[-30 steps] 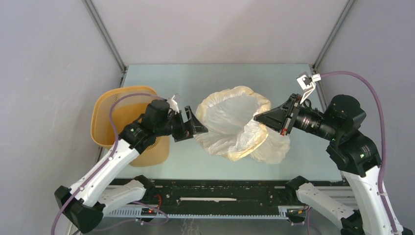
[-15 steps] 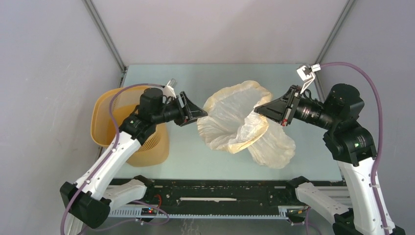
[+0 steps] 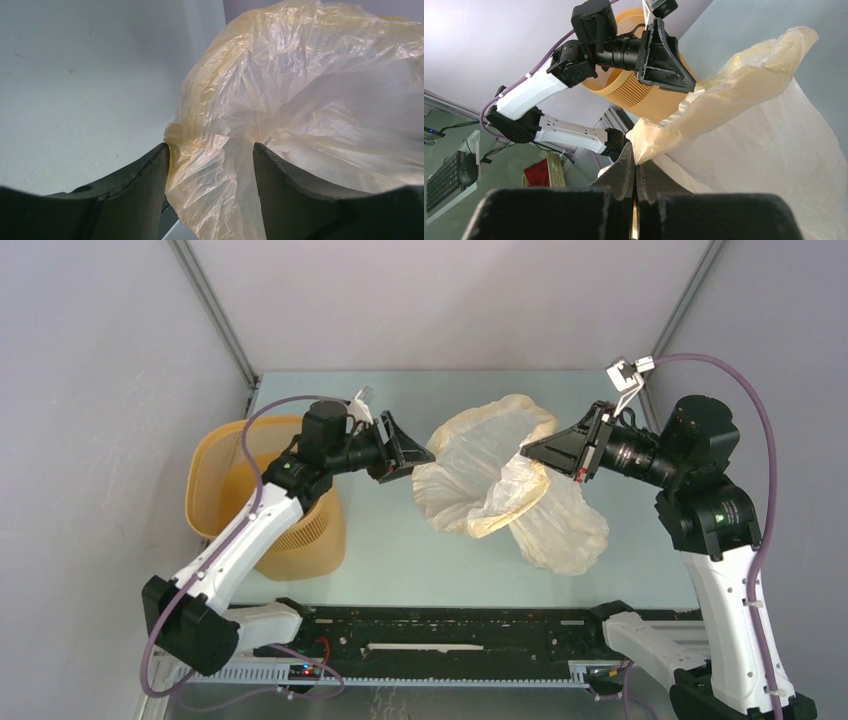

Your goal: Put the trash bags into the trash bin

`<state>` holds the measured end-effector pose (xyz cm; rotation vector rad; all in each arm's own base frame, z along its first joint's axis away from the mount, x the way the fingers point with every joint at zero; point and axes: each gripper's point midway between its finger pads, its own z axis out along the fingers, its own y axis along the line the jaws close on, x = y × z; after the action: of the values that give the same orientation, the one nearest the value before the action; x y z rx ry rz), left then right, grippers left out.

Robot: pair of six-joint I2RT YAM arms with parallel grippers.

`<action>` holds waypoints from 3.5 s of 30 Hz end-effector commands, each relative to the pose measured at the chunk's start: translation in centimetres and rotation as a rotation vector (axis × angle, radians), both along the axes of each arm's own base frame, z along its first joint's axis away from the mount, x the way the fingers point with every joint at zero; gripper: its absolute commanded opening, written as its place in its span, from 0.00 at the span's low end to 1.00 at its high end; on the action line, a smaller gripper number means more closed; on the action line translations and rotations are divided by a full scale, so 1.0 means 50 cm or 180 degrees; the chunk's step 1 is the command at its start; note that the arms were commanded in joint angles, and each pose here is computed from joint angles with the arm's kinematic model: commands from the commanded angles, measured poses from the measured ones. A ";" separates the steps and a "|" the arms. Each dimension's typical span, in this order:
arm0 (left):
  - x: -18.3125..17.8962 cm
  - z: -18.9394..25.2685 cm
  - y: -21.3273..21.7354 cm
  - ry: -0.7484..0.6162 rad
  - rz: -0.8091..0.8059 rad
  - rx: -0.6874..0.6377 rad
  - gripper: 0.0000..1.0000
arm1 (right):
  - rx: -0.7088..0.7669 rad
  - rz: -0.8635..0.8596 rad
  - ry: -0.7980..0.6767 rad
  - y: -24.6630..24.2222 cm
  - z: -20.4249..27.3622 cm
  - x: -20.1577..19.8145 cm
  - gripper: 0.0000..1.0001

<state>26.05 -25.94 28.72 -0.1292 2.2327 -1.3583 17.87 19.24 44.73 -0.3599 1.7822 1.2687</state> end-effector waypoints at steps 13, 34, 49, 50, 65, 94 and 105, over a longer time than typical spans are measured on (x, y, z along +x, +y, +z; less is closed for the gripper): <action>0.102 0.074 -0.067 -0.0183 -0.0175 -0.0253 0.57 | 0.0145 -0.0048 -0.0339 -0.016 0.063 0.055 0.00; 0.160 0.112 0.013 -0.0292 0.0022 -0.0374 0.84 | 0.0261 0.0225 -0.0567 0.014 0.119 0.145 0.00; 0.204 0.187 0.085 -0.0733 0.0453 -0.0016 0.48 | 0.0221 0.0258 -0.0361 0.016 0.087 0.170 0.00; 0.202 0.181 0.092 -0.0734 0.0482 0.0088 0.48 | 0.0214 0.0248 -0.0355 0.015 0.083 0.171 0.00; 0.239 0.099 0.126 -0.0878 0.0954 0.1043 0.00 | -0.0269 -0.1281 0.1318 -0.074 -0.198 0.273 0.00; 0.189 -0.130 0.073 -0.0793 0.0685 0.1943 0.00 | -0.1524 -0.1236 0.1513 -0.051 -0.524 0.261 0.00; 0.190 0.408 -0.001 -0.2041 0.0709 0.0680 0.00 | -0.0976 -0.1259 0.0632 -0.047 -0.156 0.342 0.00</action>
<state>38.20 -26.05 29.87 0.0804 2.1859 -0.6444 33.62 16.77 20.66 0.1231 2.4922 0.7210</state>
